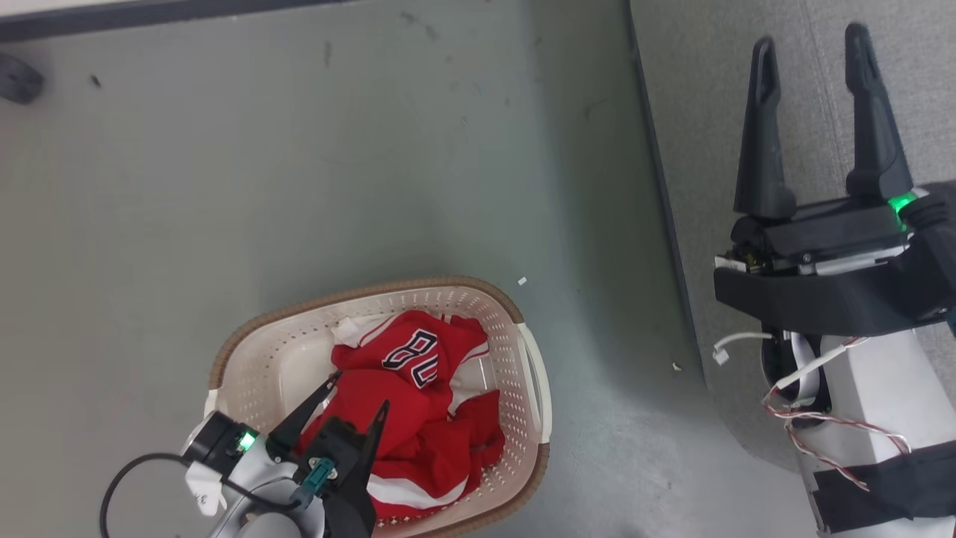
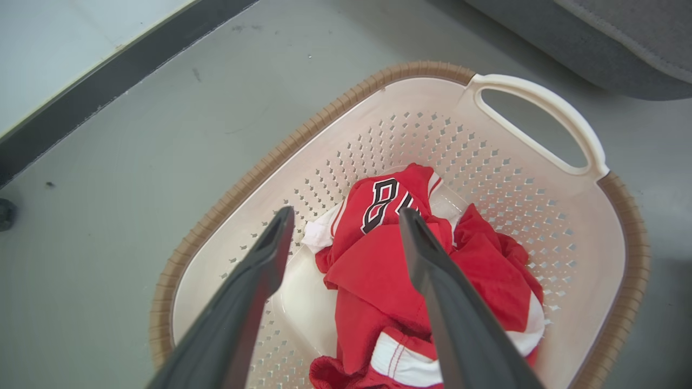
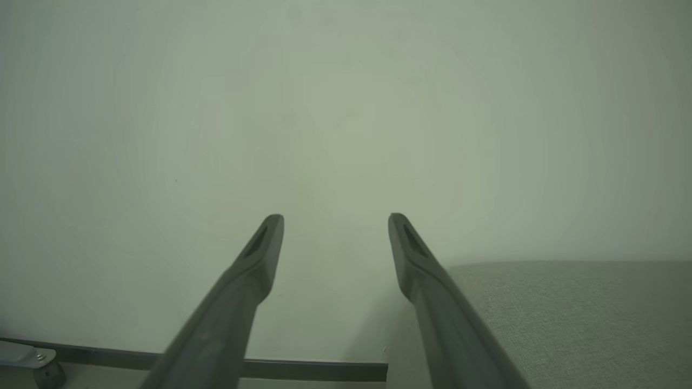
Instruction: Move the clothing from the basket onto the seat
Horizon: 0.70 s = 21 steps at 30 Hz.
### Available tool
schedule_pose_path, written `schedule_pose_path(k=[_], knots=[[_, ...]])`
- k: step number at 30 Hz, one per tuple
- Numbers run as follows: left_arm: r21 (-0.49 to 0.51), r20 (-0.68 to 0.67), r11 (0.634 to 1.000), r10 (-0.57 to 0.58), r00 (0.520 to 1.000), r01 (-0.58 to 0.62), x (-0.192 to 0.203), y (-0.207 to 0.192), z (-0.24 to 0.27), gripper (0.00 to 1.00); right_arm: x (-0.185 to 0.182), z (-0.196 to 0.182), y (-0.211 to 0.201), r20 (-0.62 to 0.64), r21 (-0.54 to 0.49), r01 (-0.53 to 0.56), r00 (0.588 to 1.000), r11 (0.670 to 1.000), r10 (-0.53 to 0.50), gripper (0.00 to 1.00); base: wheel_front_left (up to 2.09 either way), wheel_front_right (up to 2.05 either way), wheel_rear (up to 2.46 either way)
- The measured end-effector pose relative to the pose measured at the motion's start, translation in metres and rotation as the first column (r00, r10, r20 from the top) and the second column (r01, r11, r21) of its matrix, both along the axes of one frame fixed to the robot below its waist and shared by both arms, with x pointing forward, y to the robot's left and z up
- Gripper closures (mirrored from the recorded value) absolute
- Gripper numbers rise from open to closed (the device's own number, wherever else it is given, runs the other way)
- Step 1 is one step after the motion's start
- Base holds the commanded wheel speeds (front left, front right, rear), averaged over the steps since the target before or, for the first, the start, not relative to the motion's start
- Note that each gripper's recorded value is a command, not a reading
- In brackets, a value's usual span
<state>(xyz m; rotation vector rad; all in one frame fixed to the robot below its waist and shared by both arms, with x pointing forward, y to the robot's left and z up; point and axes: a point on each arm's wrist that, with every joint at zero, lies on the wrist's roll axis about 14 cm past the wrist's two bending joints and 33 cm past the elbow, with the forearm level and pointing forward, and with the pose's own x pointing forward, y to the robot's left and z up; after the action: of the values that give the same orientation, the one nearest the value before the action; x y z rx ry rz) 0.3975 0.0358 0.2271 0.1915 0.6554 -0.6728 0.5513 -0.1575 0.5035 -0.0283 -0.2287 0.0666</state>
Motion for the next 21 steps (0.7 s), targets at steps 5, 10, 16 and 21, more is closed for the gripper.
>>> schedule_pose_path(k=[5,10,16,21], knots=[[0.003,-0.028,0.999,-0.048,0.998,0.048,-0.001,-0.01,-0.012,0.0,0.008,0.0,0.001,0.015,-0.006,-0.005,1.0,1.0,0.006,0.0,0.0,0.0,0.0],[0.013,-0.061,0.993,-0.113,0.992,0.114,-0.005,-0.021,-0.029,0.0,0.019,-0.002,0.0,0.028,-0.013,-0.008,1.0,1.0,0.008,0.0,0.0,0.0,0.0],[0.017,-0.121,0.988,-0.151,0.981,0.155,-0.017,-0.028,-0.049,0.0,0.024,-0.015,-0.004,0.012,-0.022,0.0,1.0,1.0,0.0,0.0,0.0,0.0,0.0],[0.009,-0.158,0.98,-0.193,0.968,0.197,-0.026,-0.037,-0.062,0.0,0.025,-0.028,-0.009,-0.014,-0.03,0.01,1.0,0.999,-0.011,0.0,0.0,0.0,0.0]])
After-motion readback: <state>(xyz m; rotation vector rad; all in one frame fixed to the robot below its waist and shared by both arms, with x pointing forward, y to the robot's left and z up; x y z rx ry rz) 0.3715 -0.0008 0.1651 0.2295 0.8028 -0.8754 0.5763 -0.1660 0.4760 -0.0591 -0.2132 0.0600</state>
